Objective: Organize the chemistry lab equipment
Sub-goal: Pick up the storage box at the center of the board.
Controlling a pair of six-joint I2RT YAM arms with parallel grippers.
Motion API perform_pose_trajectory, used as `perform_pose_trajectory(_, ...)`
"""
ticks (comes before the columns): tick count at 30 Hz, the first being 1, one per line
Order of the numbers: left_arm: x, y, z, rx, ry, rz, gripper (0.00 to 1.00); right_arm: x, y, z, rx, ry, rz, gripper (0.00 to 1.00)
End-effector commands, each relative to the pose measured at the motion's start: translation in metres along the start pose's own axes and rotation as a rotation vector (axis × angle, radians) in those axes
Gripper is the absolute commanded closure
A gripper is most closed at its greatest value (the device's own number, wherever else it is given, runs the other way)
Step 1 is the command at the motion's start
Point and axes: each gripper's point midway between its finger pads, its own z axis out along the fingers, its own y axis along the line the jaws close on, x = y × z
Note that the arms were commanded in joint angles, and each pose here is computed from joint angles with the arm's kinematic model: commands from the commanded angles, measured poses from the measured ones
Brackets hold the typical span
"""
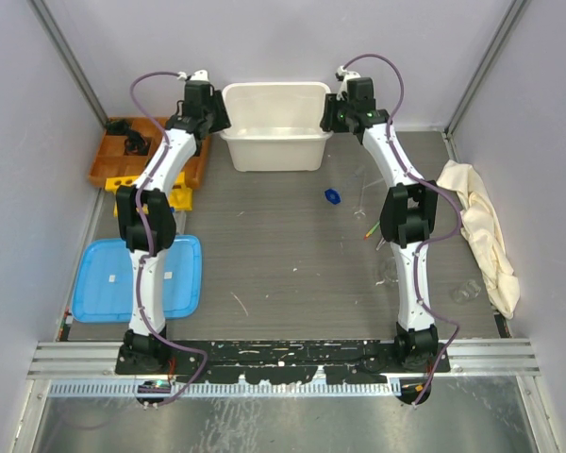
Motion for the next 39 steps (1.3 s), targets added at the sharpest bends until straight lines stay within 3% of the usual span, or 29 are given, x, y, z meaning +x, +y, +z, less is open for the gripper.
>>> perform_pose_trajectory(1,-0.012,-0.005,-0.004,0.018,-0.014,0.019,0.53,-0.031,0.008,-0.024,-0.010,-0.065,-0.006,0.56)
perform_pose_trajectory(4,-0.011,-0.010,-0.004,0.044,-0.010,0.015,0.60,-0.030,0.010,-0.025,-0.020,-0.061,-0.008,0.81)
perform_pose_trajectory(8,-0.015,-0.016,-0.010,0.078,-0.022,0.009,0.81,-0.030,0.014,-0.028,-0.032,-0.058,-0.009,0.98)
perform_pose_trajectory(17,-0.016,-0.018,-0.041,0.096,0.006,0.004,0.82,-0.031,0.041,-0.058,-0.078,-0.059,-0.010,0.99)
perform_pose_trajectory(27,-0.028,-0.034,-0.114,0.179,0.020,0.000,0.83,-0.034,0.096,-0.126,-0.101,-0.091,-0.033,0.99)
perform_pose_trajectory(33,-0.039,-0.041,-0.171,0.226,0.003,0.021,0.83,-0.013,0.132,-0.172,-0.113,-0.070,-0.040,0.99)
perform_pose_trajectory(39,-0.017,-0.030,-0.210,0.207,0.053,0.001,0.82,0.030,0.167,-0.221,-0.093,-0.030,-0.052,0.99)
